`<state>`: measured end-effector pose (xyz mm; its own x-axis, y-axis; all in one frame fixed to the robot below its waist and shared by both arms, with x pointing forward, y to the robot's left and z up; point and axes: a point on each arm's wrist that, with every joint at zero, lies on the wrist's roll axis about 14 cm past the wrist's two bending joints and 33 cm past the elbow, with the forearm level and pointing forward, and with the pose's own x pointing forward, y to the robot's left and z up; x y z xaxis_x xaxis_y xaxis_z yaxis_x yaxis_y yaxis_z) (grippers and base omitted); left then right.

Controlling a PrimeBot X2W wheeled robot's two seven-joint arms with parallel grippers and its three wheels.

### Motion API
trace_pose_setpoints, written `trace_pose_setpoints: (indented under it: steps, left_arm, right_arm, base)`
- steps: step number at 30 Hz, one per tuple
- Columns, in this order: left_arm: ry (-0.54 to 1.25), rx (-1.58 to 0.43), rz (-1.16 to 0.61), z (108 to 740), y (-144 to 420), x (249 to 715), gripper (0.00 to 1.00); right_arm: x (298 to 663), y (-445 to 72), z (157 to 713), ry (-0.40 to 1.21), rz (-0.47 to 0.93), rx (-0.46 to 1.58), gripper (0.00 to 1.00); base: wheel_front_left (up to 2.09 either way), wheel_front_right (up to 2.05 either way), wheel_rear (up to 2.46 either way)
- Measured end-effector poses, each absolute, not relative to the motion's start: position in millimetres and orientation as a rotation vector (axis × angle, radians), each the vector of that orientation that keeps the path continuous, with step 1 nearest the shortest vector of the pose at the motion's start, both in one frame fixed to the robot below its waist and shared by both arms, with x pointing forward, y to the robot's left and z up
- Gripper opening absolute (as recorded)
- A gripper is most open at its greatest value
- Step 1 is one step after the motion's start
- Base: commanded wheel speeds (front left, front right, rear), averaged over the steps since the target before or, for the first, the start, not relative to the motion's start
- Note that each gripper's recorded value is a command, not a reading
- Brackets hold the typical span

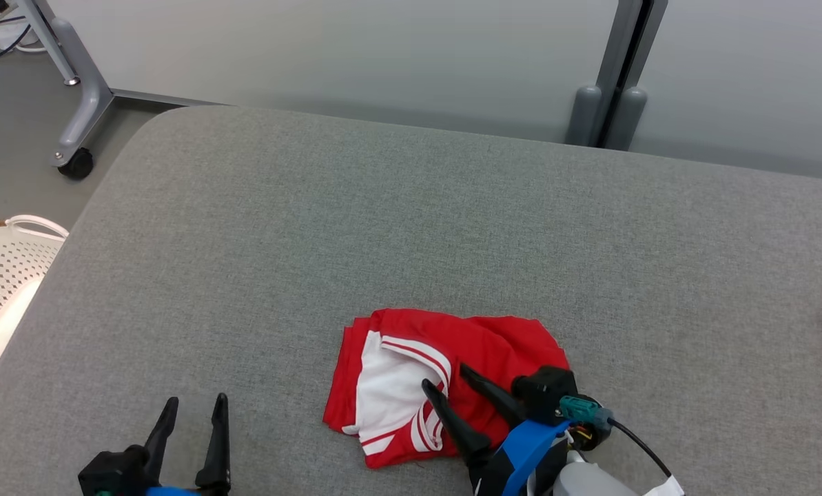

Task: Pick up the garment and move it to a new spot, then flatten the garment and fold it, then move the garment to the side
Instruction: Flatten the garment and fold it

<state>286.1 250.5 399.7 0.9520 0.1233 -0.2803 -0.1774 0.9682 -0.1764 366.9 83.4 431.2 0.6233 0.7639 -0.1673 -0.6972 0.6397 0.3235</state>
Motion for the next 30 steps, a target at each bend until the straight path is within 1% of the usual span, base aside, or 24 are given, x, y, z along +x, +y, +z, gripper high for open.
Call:
trace_pose_setpoints:
  steps: [2,3,11,14,18,20,21,25,30]
  left_arm:
    - [0.243,-0.2,0.151,408,252,293,1.0]
    - [0.242,-0.2,0.151,408,252,294,1.0]
    - [0.241,-0.203,0.153,409,251,291,1.0]
    - [0.235,-0.201,0.177,411,258,285,1.0]
    - [0.252,-0.208,0.199,407,261,275,1.0]
    - [0.26,-0.209,0.211,405,264,271,1.0]
    - [0.261,-0.212,0.219,405,266,270,1.0]
    - [0.263,-0.214,0.224,404,268,271,1.0]
    - [0.257,-0.215,0.21,406,266,279,1.0]
  right_arm:
    - [369,86,430,0.305,0.859,0.229,0.34]
    - [369,88,430,0.305,0.863,0.227,0.0]
    - [369,104,443,0.277,0.915,0.247,0.0]
    - [375,123,459,0.239,0.966,0.259,0.0]
    - [375,137,455,0.272,1.004,0.254,0.0]
    - [370,143,445,0.322,1.023,0.243,0.71]
    - [367,145,441,0.344,1.032,0.246,1.0]
    - [361,146,427,0.406,1.047,0.21,1.0]
    - [375,125,414,0.412,0.993,0.125,1.0]
  base:
    - [0.0,0.0,0.0]
    - [0.0,0.0,0.0]
    - [0.0,0.0,0.0]
    - [0.0,0.0,0.0]
    - [0.0,0.0,0.0]
    - [0.0,0.0,0.0]
    - [0.0,0.0,0.0]
    - [0.0,0.0,0.0]
    - [0.0,0.0,0.0]
